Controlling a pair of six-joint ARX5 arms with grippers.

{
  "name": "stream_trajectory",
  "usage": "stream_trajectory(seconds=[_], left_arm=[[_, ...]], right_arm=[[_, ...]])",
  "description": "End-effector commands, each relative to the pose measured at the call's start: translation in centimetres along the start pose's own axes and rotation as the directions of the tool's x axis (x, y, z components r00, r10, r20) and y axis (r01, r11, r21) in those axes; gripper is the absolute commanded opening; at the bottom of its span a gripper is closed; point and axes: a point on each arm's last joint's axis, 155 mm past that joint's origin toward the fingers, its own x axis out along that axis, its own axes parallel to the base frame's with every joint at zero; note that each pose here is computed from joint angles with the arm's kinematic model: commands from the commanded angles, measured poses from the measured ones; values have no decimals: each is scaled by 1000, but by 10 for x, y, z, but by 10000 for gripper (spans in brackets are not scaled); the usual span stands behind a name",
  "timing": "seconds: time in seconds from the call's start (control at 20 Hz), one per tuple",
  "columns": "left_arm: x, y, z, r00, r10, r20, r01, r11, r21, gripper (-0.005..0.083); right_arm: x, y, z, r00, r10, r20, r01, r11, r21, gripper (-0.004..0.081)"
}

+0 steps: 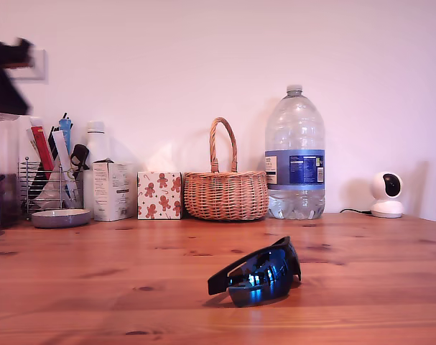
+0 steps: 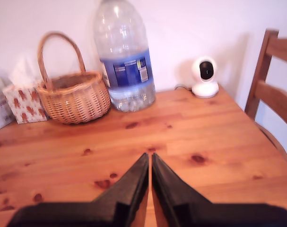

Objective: Pick up the sunglasses and close them, then place them back on the table

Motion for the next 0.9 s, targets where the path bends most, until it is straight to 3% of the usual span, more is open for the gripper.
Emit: stream_trajectory(seconds=[0.0,0.2,0.4,0.85], left_arm=[[-8,4,-15,1000,8,-1,-8,1000,-17,-19],[-31,5,-26,998,6,63,-2,998,-65,-19],[-47,5,-39,994,6,105,4,996,-92,-19],[-60,6,-74,999,7,50,-3,996,-90,-19]], right_arm=[[4,-5,-25,999,-16,-44,15,1000,-2,-11],[5,-7,-40,998,-17,-60,15,999,-36,-11],[6,0,-30,1000,9,-20,-11,997,-72,-11],[6,0,-60,995,-3,-95,-9,993,-121,-11]])
